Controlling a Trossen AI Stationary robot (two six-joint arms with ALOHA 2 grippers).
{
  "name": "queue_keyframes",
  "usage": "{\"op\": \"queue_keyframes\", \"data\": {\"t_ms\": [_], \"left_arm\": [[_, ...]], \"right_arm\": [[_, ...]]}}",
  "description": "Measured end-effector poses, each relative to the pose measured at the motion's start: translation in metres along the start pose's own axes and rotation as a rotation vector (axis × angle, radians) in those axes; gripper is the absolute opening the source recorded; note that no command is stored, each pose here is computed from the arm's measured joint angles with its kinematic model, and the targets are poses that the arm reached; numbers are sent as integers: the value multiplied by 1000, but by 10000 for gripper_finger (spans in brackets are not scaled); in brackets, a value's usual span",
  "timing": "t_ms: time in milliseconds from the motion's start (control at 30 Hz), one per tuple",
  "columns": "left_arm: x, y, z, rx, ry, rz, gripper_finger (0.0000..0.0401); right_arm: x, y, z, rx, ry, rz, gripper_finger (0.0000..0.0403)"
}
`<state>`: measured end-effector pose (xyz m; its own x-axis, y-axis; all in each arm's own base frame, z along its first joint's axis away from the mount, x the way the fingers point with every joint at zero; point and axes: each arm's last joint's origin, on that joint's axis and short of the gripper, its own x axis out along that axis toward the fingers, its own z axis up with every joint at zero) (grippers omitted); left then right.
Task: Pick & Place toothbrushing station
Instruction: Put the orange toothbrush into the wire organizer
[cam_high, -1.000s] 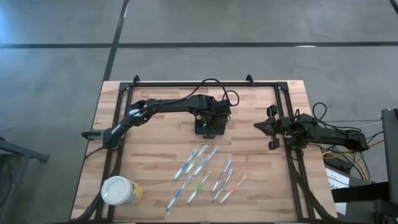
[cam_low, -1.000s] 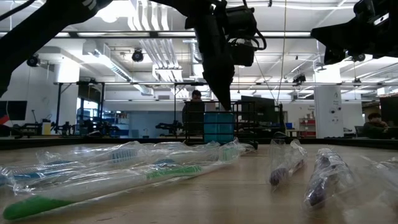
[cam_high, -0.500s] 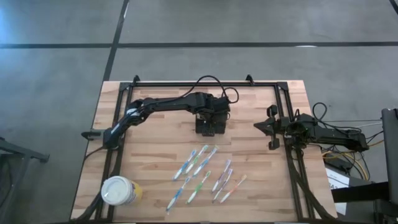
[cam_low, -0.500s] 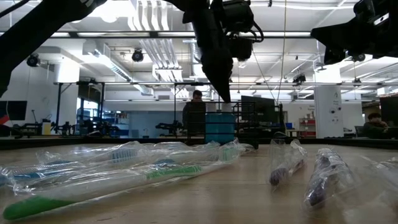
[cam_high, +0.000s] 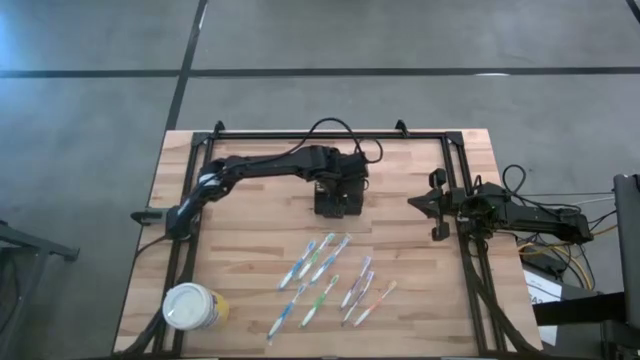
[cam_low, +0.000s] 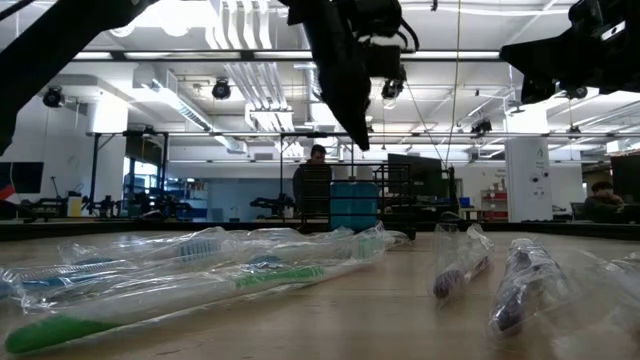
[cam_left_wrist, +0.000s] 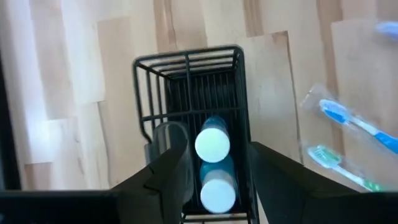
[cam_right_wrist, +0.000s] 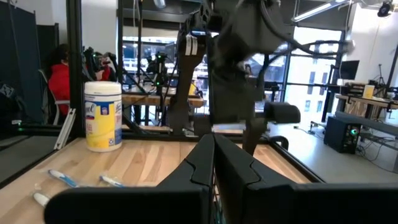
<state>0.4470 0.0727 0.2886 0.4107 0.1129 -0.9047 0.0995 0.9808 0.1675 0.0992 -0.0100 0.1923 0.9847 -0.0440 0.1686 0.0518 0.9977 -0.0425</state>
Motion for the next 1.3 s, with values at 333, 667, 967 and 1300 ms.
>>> {"op": "queue_keyframes", "data": {"t_ms": [333,667,967,1300], "left_arm": [[-113,0,-19,-19,-157,51,167],[-219,-15,-97,-70,-556,156,15],[-210,-22,-200,-219,-930,41,4],[-169,-44,-253,-89,-1065,94,2]], "right_arm": [[0,0,0,-5,2,0,8],[0,0,-1,-6,5,1,8],[0,0,-1,-6,5,1,8],[0,0,0,-17,-2,-2,8]]}}
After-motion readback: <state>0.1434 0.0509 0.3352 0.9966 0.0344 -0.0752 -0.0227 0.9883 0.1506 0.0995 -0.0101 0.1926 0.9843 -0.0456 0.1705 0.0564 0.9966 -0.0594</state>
